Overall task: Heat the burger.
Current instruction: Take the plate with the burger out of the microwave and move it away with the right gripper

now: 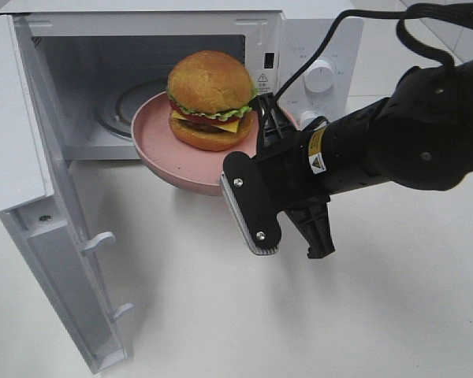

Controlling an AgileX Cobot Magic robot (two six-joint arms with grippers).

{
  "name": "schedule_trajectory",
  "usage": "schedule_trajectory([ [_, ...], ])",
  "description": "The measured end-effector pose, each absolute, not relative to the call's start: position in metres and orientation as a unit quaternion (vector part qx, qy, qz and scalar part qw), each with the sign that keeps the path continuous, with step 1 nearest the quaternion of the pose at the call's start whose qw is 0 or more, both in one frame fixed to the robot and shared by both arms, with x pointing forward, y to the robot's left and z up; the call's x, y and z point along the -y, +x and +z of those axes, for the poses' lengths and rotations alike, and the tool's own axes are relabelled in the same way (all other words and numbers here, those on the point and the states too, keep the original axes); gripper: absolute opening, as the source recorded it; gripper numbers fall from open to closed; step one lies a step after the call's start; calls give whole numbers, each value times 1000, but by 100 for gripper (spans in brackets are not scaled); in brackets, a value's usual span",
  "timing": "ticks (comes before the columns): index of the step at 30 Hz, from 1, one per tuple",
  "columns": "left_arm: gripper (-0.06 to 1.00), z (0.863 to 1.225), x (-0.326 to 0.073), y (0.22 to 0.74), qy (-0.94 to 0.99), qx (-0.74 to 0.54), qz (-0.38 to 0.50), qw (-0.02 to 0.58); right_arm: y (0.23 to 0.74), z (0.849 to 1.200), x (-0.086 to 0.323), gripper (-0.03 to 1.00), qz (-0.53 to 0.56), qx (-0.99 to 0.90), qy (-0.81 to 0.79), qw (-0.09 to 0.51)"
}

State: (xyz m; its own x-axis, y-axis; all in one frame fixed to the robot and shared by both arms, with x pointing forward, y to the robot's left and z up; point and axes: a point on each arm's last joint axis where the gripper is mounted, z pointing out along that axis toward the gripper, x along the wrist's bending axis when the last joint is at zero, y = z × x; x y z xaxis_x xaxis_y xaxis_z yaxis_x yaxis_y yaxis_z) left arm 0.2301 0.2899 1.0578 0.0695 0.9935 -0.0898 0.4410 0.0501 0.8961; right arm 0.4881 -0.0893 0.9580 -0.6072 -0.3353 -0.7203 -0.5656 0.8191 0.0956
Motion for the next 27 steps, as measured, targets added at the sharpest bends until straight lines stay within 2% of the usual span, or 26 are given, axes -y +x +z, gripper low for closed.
schedule_trajectory([
  [27, 96, 1058, -290, 230, 603, -595, 334, 414, 408, 983, 163, 8, 140, -890, -235, 365],
])
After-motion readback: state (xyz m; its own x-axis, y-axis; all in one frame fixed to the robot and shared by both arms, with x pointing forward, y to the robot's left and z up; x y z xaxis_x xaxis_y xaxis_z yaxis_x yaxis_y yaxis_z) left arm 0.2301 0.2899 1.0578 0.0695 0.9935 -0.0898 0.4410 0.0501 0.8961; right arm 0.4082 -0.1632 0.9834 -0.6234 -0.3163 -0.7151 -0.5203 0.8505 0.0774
